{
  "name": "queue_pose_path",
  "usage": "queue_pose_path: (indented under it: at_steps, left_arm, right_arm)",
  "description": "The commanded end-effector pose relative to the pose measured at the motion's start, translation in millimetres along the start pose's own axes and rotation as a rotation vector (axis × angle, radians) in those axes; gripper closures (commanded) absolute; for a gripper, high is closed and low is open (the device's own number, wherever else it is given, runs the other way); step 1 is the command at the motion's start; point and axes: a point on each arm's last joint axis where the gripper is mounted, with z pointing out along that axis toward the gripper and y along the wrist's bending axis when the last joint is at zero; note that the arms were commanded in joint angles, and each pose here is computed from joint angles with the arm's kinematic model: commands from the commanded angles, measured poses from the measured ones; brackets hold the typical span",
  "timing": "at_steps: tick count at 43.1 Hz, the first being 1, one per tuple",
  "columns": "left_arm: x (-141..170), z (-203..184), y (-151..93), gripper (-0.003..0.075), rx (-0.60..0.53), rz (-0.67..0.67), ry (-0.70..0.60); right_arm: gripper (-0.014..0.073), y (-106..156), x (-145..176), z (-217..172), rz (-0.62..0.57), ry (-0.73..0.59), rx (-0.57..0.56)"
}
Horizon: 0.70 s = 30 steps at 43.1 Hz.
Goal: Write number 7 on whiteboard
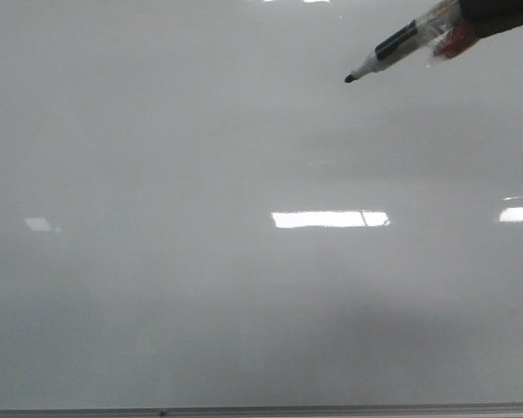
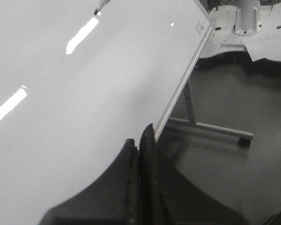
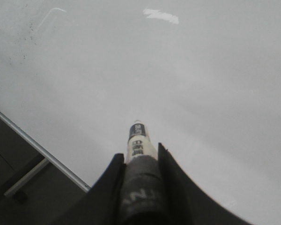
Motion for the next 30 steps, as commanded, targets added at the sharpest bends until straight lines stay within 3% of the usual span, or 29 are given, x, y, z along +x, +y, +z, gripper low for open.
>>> queue_pose_path:
  at_steps: [1, 16, 24, 30]
  left_arm:
    - [-14, -5, 5, 0.0741, -0.043, -0.059, -0.098]
    - [-16, -5, 4, 0.0741, -0.029, -0.104, -0.119]
    - [-16, -5, 4, 0.0741, -0.029, -0.104, -0.119]
    - [-16, -5, 4, 0.0741, -0.029, -0.104, -0.119]
  right_arm:
    - [0.0664, -4, -15, -6, 0.017, -0.098, 0.049]
    - [0.0664, -4, -18, 6, 0.028, -0.047, 0.022]
    - [0.0664, -4, -43, 47, 0.026, 0.02, -0.028]
    - [0.0664, 11, -57, 91, 0.005, 0.071, -0.106]
